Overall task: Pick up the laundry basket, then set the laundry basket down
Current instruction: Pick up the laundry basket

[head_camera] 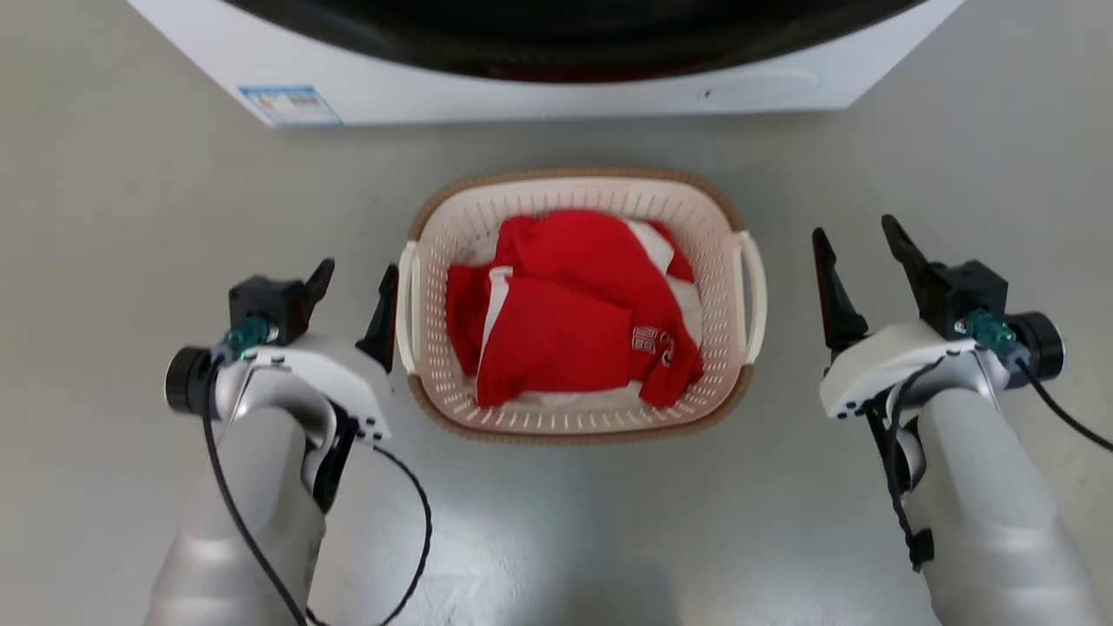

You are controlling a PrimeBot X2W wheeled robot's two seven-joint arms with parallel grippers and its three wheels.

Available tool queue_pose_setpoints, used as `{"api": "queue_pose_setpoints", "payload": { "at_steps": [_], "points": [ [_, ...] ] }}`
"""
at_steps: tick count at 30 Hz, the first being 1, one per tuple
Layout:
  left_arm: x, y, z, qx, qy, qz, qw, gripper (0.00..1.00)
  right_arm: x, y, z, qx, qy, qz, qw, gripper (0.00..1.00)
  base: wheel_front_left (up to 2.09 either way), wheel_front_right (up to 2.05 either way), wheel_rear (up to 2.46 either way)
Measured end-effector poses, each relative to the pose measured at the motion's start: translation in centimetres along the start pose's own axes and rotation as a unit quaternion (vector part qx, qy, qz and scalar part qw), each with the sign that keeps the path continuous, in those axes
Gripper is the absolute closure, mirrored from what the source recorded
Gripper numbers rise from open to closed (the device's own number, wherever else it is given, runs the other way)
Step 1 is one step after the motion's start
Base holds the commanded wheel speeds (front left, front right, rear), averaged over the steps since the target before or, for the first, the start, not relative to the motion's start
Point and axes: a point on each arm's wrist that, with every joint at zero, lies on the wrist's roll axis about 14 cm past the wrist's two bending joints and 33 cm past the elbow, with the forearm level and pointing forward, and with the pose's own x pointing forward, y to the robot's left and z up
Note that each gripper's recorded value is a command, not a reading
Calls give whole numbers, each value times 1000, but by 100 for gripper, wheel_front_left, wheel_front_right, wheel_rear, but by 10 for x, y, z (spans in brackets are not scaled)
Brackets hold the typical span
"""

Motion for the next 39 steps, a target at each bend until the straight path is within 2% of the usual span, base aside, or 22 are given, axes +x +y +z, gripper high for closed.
{"api": "queue_pose_setpoints", "payload": {
  "at_steps": [7, 12, 22, 35, 39],
  "points": [
    [25, 1, -35, 0, 53, -4, 999, 0, 24, 12, -51, -3, 75, 23, 997, 0, 0, 0, 0],
    [34, -6, -55, -14, 82, -11, 996, 0, 30, 18, -72, -3, 106, 34, 994, 0, 0, 0, 0],
    [46, -12, -78, -10, 119, -23, 993, 0, 38, 25, -92, 1, 128, 46, 991, 0, 0, 0, 0],
    [62, 5, -99, -4, 147, -11, 989, 0, 52, 27, -113, 8, 143, 48, 988, 0, 0, 0, 0],
    [68, 8, -107, -1, 157, -10, 988, 0, 52, 28, -130, 12, 162, 48, 986, 0, 0, 0, 0]
  ]
}}
